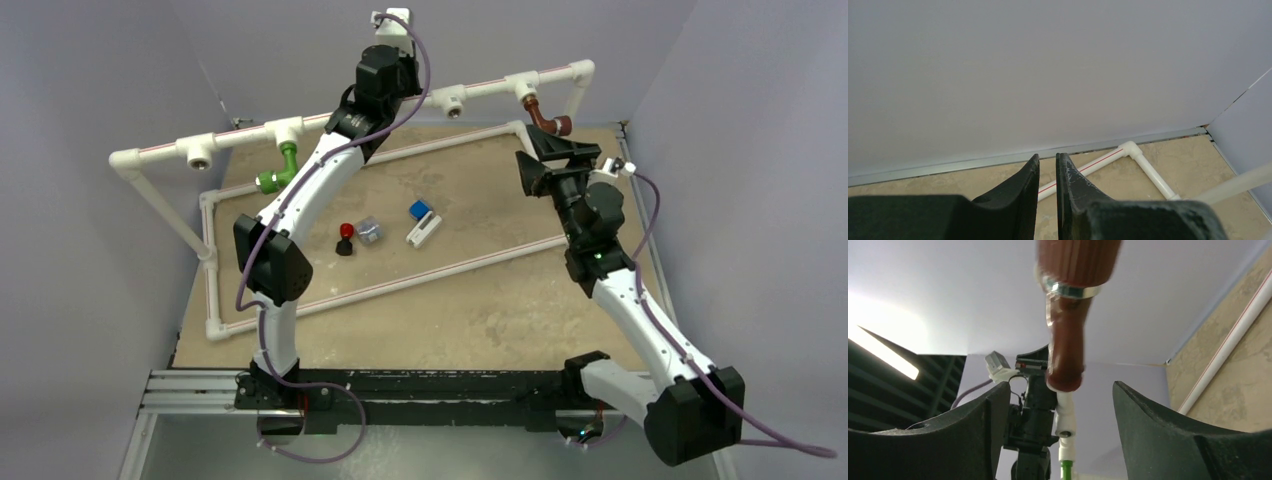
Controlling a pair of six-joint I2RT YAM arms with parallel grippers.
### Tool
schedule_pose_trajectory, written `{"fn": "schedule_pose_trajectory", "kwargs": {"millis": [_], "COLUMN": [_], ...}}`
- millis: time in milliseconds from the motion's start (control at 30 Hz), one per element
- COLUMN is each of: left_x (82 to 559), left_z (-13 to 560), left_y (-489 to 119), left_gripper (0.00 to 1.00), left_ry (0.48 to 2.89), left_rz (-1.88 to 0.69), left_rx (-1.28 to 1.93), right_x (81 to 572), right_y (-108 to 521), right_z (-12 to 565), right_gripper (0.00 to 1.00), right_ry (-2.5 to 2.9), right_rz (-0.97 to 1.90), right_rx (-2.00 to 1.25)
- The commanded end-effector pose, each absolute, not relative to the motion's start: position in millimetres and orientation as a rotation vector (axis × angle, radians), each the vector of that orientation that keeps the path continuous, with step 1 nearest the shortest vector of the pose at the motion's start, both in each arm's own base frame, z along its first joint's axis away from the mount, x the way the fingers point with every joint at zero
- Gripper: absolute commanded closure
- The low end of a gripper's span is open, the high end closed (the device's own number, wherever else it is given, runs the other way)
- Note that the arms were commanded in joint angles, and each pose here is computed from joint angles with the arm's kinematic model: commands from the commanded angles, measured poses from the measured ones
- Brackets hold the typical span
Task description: Install the water faucets
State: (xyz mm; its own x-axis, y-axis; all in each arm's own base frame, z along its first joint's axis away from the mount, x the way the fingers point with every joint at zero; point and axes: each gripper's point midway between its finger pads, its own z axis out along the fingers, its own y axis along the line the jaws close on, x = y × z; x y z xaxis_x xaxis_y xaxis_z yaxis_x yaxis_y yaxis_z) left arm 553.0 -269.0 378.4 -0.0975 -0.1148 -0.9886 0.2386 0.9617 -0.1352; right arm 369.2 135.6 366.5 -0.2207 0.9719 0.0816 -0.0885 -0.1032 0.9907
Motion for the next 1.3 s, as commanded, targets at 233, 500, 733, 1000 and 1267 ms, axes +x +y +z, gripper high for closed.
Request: {"fn": "schedule_pose_trajectory", "kwargs": {"millis": [233,500,733,1000,1267], "left_x": [533.5,533.1,530.9,530.6,530.4], "left_z": [264.8,267.5,270.7,274.5,265.7], "left_y": [-280.2,-276.0,-276.4,-278.3,-278.7], "left_gripper": [0.83,0.83,0.83,0.83,0.83], "left_ry": [1.973,1.970,1.969,1.963,1.983], "left_rz": [-0.225,-0.217,-0.235,-0.255,-0.252], "left_rx": [0.252,0.254,0.261,0.263,0.267], "right_x": [332.3,310.3,315.9,328.9,323.9], "right_y": [116.0,84.5,83.0,73.4,84.1], "right_z": [394.7,400.9,407.1,379.8,377.8], "right_gripper": [0.21,0.22,0.20,0.19,0.18], "right_ry": [1.306,1.298,1.321,1.331,1.153], "right_rz": [1.071,0.661,0.297,-0.099,-0.379], "right_rx": [0.637,0.358,-0.052,-0.435,-0.716]}}
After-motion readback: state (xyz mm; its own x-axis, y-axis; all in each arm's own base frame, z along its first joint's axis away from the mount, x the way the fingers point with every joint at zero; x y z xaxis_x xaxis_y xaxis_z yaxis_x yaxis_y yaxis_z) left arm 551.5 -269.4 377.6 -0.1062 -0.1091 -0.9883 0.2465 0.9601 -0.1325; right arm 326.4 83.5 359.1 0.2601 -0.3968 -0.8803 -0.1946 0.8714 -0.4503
